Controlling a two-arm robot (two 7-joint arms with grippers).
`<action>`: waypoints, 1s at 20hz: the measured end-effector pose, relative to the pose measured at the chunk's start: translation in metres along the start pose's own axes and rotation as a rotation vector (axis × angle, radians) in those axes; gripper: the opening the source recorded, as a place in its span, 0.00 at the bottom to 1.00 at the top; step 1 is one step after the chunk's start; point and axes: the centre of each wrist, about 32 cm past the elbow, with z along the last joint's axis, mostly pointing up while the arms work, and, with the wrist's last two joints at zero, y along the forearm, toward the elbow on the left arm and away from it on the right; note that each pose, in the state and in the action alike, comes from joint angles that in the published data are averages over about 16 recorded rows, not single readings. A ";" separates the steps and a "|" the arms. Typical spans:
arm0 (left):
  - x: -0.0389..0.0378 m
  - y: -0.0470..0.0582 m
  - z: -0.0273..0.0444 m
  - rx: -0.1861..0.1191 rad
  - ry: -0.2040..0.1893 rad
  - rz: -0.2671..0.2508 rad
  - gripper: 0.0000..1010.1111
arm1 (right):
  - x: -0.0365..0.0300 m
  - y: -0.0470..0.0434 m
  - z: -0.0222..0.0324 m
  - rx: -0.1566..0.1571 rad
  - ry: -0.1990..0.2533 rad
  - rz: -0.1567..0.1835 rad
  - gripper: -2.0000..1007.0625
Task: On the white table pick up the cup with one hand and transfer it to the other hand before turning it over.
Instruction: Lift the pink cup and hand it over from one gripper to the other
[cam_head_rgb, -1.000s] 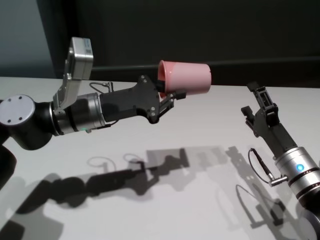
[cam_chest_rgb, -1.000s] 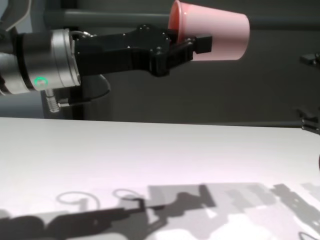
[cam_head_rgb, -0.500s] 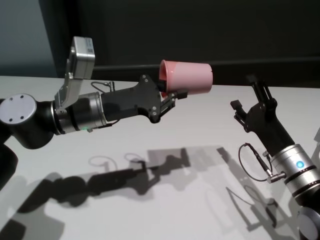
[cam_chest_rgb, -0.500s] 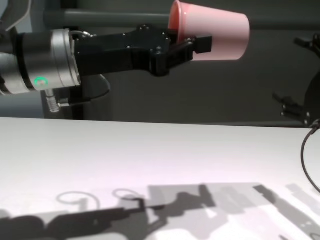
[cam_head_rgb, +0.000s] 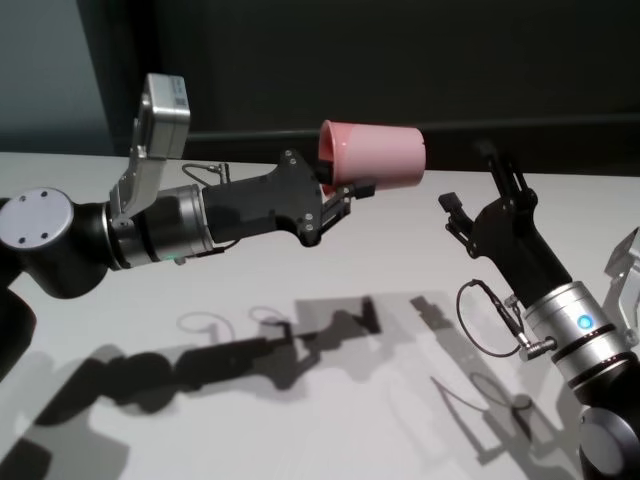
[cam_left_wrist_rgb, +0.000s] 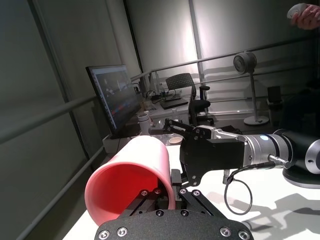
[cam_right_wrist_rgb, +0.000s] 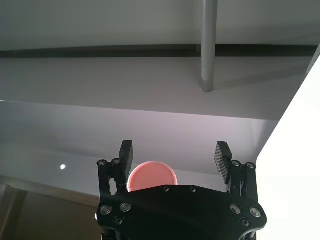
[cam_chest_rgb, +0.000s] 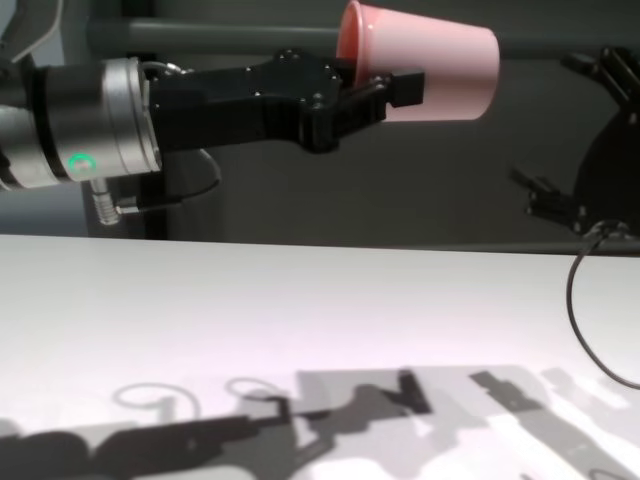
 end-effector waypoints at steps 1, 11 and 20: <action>0.0000 0.000 0.0000 0.000 0.000 0.000 0.05 | -0.0005 0.0012 -0.0012 -0.006 0.002 0.003 1.00; 0.0000 0.000 0.0000 0.000 0.000 0.000 0.05 | -0.0060 0.0109 -0.0135 -0.063 -0.004 0.022 1.00; 0.0000 0.000 0.0000 0.000 0.000 0.000 0.05 | -0.0091 0.0164 -0.0224 -0.089 -0.001 0.036 1.00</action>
